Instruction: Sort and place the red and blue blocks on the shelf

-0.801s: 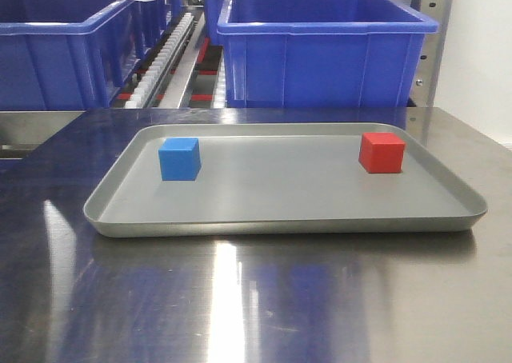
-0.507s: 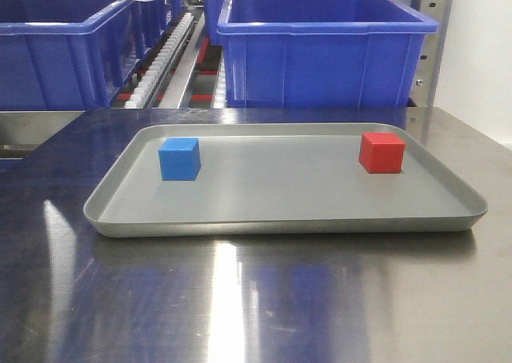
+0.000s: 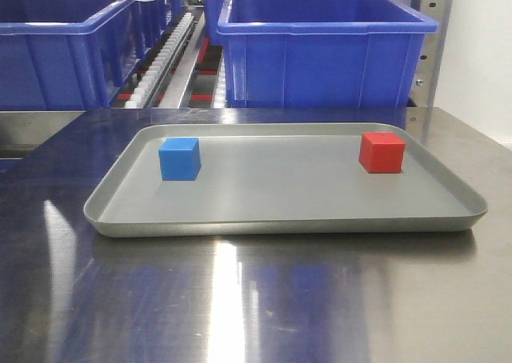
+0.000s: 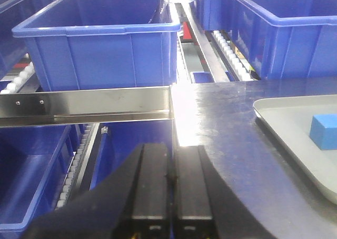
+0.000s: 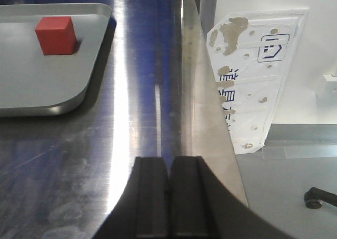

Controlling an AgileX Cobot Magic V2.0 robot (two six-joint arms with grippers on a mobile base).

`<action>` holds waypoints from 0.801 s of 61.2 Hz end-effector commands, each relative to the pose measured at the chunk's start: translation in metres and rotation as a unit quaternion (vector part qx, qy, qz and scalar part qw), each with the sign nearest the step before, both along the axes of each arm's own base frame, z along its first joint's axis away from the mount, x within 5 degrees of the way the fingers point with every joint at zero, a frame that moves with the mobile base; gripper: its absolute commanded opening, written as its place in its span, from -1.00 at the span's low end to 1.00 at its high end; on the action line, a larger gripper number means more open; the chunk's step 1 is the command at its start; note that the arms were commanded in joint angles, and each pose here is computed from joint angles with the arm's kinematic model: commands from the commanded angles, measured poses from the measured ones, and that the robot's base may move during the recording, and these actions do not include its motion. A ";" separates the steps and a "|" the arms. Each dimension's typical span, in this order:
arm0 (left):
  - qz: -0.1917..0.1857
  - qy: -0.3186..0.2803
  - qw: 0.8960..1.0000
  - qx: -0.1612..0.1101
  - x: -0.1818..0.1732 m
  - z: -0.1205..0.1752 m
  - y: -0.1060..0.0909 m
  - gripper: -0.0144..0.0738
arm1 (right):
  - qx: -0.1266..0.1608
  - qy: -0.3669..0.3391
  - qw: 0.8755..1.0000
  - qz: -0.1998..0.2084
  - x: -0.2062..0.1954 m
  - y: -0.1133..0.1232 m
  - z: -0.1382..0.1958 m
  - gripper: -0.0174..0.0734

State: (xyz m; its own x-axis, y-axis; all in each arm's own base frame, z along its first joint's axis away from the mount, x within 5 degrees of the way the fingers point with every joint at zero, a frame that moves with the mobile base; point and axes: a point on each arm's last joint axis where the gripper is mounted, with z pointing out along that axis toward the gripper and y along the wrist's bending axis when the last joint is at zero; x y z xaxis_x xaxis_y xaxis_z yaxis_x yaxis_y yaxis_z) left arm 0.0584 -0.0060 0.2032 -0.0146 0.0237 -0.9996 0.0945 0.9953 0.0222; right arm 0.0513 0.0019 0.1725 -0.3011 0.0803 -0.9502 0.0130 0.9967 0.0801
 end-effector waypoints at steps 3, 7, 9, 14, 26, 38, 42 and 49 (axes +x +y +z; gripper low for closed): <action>0.007 -0.021 1.000 -0.011 0.002 -0.005 0.001 -0.34 | -0.003 -0.028 1.000 -0.002 0.001 0.000 0.002 -0.48; 0.007 -0.021 1.000 -0.011 0.002 -0.005 0.001 -0.34 | -0.003 -0.028 1.000 -0.002 0.001 0.000 0.002 -0.48; 0.007 -0.021 1.000 -0.011 0.002 -0.005 0.001 -0.34 | -0.003 -0.028 1.000 -0.002 0.001 0.000 0.002 -0.48; 0.007 -0.021 1.000 -0.011 0.002 -0.005 0.001 -0.34 | -0.003 -0.028 1.000 -0.002 0.001 0.000 0.002 -0.48; 0.007 -0.021 1.000 -0.011 0.002 -0.005 0.001 -0.34 | -0.003 -0.028 1.000 -0.002 0.001 0.000 0.002 -0.48; 0.007 -0.021 1.000 -0.011 0.002 -0.005 0.001 -0.34 | -0.003 -0.042 0.999 -0.003 0.002 -0.001 0.004 -0.48; 0.007 -0.021 1.000 -0.011 0.002 -0.005 0.001 -0.34 | -0.003 -0.073 0.997 -0.006 0.003 -0.001 0.010 -0.48; 0.007 -0.021 1.000 -0.011 0.002 -0.005 0.001 -0.34 | -0.004 -0.133 0.991 -0.011 0.004 -0.002 0.020 -0.48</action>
